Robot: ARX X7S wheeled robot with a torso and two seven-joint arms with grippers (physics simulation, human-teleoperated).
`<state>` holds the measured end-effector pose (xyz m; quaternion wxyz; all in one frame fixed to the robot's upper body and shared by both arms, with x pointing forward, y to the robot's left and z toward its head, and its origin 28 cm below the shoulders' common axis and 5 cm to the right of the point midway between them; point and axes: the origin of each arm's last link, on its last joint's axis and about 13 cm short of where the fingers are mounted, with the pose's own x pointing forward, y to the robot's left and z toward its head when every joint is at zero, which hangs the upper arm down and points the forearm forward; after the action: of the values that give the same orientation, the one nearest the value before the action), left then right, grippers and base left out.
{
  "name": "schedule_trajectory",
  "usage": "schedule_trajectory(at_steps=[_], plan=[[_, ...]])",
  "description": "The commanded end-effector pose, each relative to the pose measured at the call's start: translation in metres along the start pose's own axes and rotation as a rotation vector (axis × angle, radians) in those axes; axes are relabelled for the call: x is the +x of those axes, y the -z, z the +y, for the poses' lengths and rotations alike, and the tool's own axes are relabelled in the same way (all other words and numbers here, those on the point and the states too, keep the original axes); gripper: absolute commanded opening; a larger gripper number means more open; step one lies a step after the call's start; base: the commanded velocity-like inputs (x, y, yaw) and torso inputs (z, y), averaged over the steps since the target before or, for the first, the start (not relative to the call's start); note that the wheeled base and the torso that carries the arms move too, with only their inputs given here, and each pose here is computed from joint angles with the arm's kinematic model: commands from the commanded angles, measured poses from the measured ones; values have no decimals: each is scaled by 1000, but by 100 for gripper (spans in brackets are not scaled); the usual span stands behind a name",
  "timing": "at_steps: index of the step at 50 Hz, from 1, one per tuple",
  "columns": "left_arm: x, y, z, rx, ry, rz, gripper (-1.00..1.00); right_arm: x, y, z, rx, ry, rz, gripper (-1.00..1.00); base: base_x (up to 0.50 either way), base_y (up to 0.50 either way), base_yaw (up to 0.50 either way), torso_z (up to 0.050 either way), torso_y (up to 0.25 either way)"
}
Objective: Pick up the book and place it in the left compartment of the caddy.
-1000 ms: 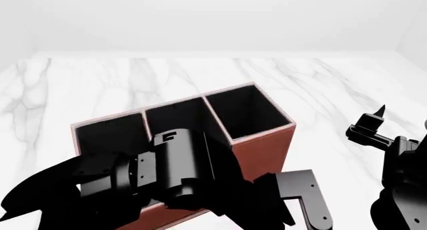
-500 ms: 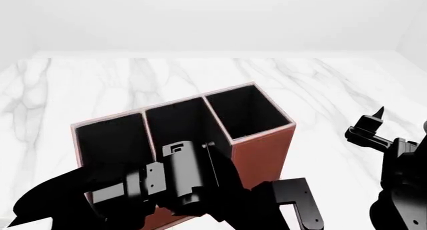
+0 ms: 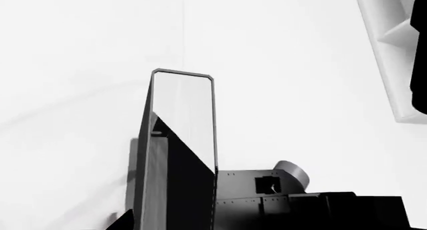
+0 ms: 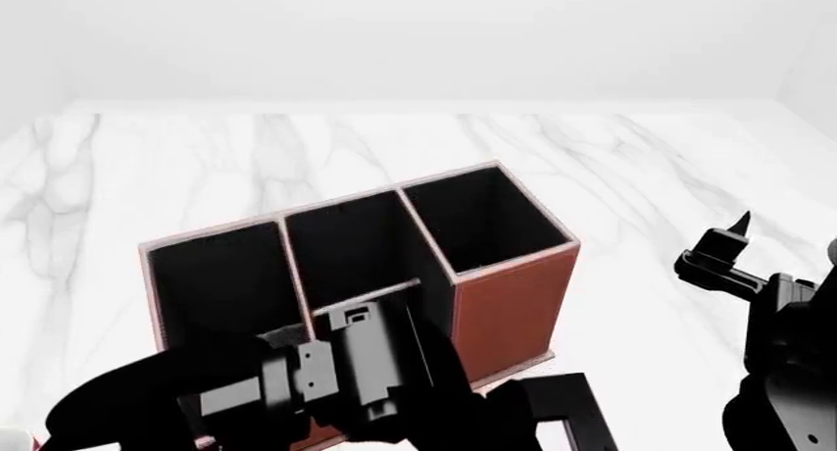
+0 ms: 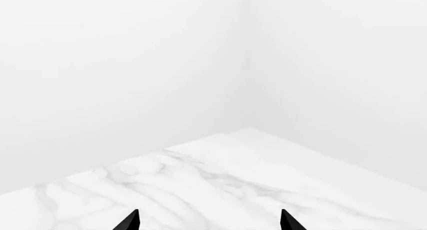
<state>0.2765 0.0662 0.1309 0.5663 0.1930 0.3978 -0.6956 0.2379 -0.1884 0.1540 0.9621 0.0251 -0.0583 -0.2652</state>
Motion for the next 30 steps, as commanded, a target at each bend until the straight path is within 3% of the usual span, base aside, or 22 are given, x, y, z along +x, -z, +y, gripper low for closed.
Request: schedule_trajectory(at_steps=[1,6,7,24,30], plan=[[4,5,1,-18,7,10,100,0,1,0,0,0,0,100,0,0,0,0,0],[6,6,0,-20,8,13,100,0,2,0,1,2,1,100,0,0,0,0,0],[5,6,0,-29,2,8,-100,0,2,0,0,2,2,100,0,0,0,0,0],[0,7,-5,-24,-9,32,-100,1,-2,0,5,6,-6,100,0,0,0,0,0],[-16,3,-22,-9,-56,41,-100,2,-5,-1,9,10,-8,100,0,0,0,0,0]])
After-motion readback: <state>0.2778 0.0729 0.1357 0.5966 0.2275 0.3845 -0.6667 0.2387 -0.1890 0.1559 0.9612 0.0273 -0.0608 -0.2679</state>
